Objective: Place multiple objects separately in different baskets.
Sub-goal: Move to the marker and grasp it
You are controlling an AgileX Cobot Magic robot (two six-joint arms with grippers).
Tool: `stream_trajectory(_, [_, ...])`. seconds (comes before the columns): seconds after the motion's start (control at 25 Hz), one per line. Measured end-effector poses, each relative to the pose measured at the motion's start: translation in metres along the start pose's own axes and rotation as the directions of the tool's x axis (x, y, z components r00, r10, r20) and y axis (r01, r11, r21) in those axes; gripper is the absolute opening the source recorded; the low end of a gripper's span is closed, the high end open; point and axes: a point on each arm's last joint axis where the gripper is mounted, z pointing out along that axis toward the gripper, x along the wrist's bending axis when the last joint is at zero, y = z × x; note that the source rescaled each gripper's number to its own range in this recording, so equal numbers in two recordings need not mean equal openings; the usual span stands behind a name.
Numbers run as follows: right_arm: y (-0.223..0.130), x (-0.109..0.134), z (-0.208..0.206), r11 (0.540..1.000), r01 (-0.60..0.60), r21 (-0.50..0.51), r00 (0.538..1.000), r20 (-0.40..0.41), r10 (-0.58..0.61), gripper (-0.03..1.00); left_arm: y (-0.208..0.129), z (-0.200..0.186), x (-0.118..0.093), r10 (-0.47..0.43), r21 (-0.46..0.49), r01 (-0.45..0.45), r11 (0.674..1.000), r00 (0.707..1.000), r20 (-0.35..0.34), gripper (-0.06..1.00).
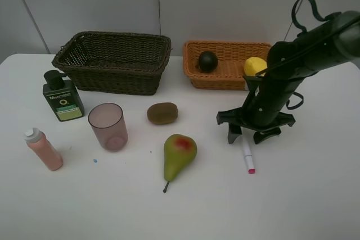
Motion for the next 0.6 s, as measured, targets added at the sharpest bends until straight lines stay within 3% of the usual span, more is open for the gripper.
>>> stream_trajectory(0.12, [-0.0016, -0.0005, 0.0, 1.0, 0.0, 0.017, 1.0, 0.006, 0.0, 0.14, 0.0, 0.0, 0.0, 0.0, 0.0, 0.0, 1.0, 1.0, 0.0, 1.0])
stream_trajectory(0.2, [-0.0025, -0.0009, 0.0, 1.0, 0.001, 0.027, 1.0, 0.01, -0.001, 0.01, 0.0, 0.0, 0.0, 0.0, 0.0, 0.0, 1.0, 1.0, 0.0, 1.0])
stream_trajectory(0.6, [-0.0038, -0.0018, -0.0004, 0.999, 0.006, 0.042, 1.0, 0.019, -0.007, 0.0, 0.0, 0.0, 0.0, 0.0, 0.0, 0.0, 1.0, 1.0, 0.0, 1.0])
